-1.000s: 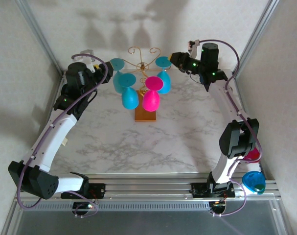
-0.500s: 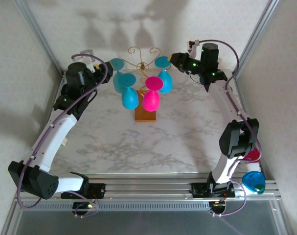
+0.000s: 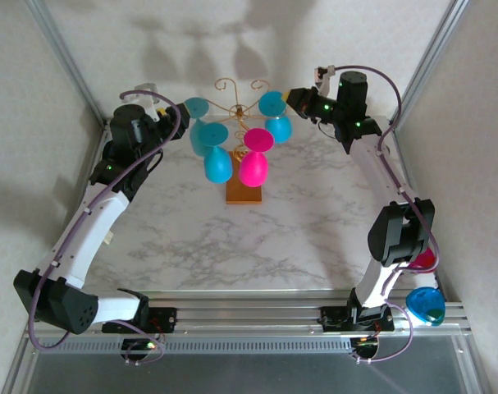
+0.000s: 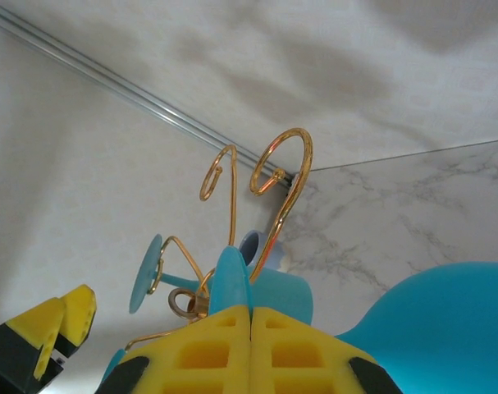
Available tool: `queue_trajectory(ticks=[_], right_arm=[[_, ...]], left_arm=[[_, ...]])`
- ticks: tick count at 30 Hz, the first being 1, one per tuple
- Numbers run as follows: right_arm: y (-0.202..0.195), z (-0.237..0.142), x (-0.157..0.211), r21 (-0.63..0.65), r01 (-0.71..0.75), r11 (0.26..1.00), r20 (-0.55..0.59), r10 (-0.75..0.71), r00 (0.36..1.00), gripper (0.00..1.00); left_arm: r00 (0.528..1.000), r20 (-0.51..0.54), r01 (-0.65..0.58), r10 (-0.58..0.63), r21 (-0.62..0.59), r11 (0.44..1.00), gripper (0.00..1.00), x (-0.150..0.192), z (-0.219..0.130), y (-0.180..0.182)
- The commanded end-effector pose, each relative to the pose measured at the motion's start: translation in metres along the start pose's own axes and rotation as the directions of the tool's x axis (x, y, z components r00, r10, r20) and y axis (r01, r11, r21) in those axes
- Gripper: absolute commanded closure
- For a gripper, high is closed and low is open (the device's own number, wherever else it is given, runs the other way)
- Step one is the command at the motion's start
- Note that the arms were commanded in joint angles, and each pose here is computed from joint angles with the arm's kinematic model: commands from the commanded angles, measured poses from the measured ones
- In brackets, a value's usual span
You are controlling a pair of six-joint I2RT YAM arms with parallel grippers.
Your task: Take the wine glass off the wine glass rack
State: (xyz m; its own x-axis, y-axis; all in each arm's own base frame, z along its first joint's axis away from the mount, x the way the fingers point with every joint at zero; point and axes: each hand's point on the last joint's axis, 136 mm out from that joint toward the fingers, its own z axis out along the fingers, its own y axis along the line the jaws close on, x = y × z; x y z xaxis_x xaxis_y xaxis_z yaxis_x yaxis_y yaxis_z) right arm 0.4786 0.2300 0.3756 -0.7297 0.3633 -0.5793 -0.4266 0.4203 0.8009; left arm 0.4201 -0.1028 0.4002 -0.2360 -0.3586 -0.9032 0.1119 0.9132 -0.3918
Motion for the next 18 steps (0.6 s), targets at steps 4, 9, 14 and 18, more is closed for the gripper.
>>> queue_trajectory(ticks=[4,9,14,18], right_arm=[[0.018,0.003,-0.003,-0.08,-0.005,0.997,-0.008,0.004,1.0,1.0],[0.022,0.008,-0.009,-0.119,-0.029,0.992,-0.004,0.029,1.0,1.0],[0.022,0.013,-0.014,-0.13,-0.04,0.991,-0.004,0.04,0.999,1.0],[0.021,0.014,-0.015,-0.135,-0.046,0.99,-0.004,0.046,0.999,1.0]], left_arm=[[1.0,0.024,-0.005,0.006,-0.009,1.0,0.4,-0.005,-0.005,-0.001],[1.0,0.029,-0.006,0.006,-0.005,1.0,0.4,-0.007,-0.005,-0.002],[1.0,0.029,-0.006,0.006,-0.005,1.0,0.4,-0.007,-0.005,-0.002],[1.0,0.03,-0.006,0.006,-0.004,1.0,0.4,-0.008,-0.005,-0.003]])
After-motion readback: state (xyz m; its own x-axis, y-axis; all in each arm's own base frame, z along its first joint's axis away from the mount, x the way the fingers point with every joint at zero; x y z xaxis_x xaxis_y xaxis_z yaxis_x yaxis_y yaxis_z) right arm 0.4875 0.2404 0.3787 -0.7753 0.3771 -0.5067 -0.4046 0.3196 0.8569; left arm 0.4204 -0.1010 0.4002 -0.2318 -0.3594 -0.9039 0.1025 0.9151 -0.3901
